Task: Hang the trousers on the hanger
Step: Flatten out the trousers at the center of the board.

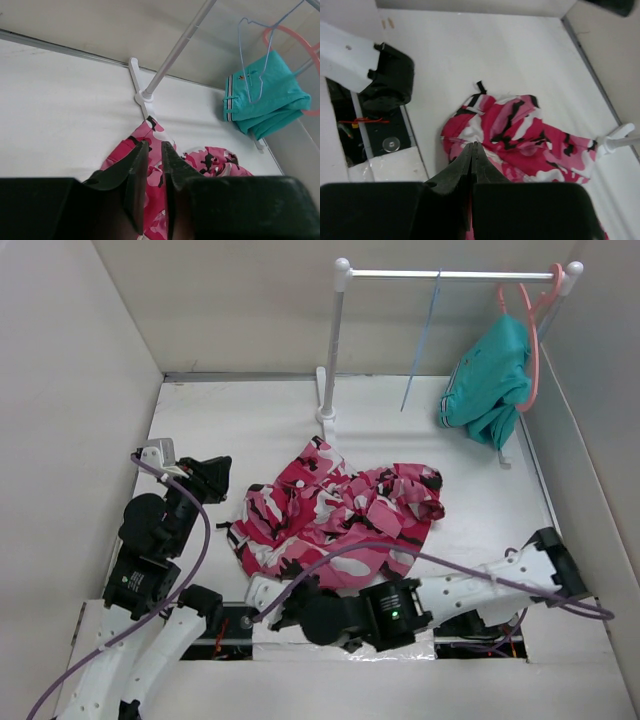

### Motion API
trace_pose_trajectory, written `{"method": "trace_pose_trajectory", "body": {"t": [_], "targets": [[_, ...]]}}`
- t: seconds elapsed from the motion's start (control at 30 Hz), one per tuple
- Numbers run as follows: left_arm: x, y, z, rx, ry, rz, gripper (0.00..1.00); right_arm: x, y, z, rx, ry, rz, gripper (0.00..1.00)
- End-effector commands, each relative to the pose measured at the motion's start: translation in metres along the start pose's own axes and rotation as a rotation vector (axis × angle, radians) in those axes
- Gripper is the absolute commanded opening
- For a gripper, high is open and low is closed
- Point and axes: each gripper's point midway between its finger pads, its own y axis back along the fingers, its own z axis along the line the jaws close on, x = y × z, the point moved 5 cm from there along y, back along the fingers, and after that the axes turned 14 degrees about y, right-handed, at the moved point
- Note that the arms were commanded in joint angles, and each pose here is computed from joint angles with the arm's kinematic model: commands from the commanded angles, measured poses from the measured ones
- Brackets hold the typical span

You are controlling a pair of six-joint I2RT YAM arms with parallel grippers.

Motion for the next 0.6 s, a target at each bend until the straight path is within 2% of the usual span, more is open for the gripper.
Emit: {"method": "trace_pose_trajectory", "body": {"t": [0.0,0.03,0.07,0.1,0.13,0.17,0.27,0.3,0.4,0.57], "targets": [[-0.011,0.002,-0.005,-0.001,0.02,-0.046,0.16,-0.005,-0.019,0.009,0.033,-0.127,-0.044,0.02],[-0.012,0.003,-0.003,-0.027,0.024,-0.046,0.22,0.004,-0.026,0.015,0.024,-0.146,-0.023,0.08],[-0.012,0.002,-0.001,-0.045,0.037,-0.053,0.29,0.014,-0.033,0.019,0.014,-0.152,0.0,0.29],[-0.015,0.002,0.004,-0.081,0.04,-0.073,0.4,0.023,-0.04,0.023,-0.009,-0.162,0.014,0.41],[-0.015,0.002,0.006,-0.102,0.041,-0.077,0.43,0.033,-0.056,0.028,-0.066,-0.199,0.011,0.51],[-0.016,0.0,0.008,-0.12,0.044,-0.08,0.45,0.047,-0.063,0.037,-0.101,-0.202,0.029,0.65],[-0.017,-0.009,0.011,-0.174,0.044,-0.077,0.53,0.069,-0.082,0.061,-0.181,-0.191,0.08,0.79],[-0.017,-0.013,0.011,-0.184,0.048,-0.075,0.55,0.075,-0.087,0.064,-0.186,-0.181,0.103,0.8],[-0.007,-0.041,0.011,-0.217,0.049,-0.005,0.57,0.099,-0.106,0.078,-0.224,-0.143,0.202,0.81],[-0.009,-0.063,0.013,-0.209,0.086,0.053,0.57,0.126,-0.126,0.094,-0.267,-0.139,0.271,0.81]]}}
